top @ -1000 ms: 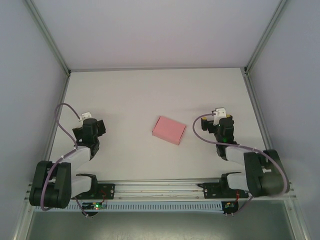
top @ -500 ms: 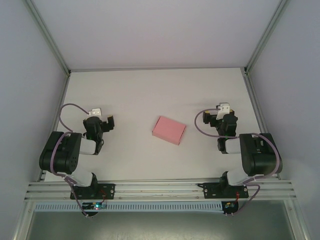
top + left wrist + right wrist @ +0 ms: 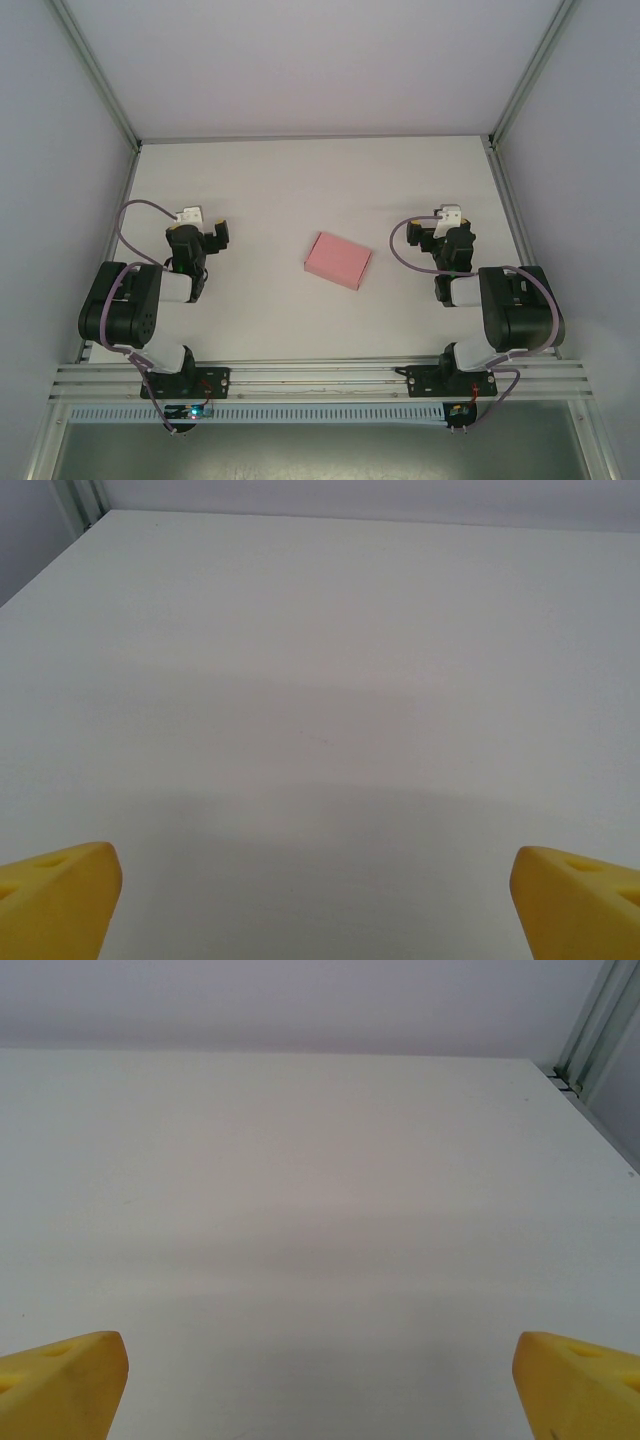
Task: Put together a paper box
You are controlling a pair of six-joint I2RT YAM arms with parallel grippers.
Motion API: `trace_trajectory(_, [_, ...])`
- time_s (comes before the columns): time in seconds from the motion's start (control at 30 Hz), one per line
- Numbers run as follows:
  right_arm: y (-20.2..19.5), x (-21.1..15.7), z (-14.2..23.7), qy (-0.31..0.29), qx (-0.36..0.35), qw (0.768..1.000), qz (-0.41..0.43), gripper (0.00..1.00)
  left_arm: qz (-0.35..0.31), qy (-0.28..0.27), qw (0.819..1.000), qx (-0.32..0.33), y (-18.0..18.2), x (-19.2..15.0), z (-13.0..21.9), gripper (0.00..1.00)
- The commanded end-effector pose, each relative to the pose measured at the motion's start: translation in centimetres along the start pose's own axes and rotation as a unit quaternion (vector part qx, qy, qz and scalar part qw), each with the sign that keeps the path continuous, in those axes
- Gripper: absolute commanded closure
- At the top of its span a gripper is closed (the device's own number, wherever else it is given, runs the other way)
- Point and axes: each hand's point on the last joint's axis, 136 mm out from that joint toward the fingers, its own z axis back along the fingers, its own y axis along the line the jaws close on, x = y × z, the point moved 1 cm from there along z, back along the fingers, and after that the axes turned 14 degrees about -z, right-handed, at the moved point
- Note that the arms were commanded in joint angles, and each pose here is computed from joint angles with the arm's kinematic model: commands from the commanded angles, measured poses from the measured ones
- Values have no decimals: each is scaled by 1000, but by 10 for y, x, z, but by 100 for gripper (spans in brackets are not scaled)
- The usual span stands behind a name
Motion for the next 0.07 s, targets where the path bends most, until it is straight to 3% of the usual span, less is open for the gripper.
trace_trajectory(0.0, [5,16,-2,-25,6,1000,-7,2,-8,-11,1000,10,4,8,1,0])
trace_trajectory(0.03, [5,15,-1,-25,6,1000,-8,2,-9,-10,1000,10,4,8,0,0])
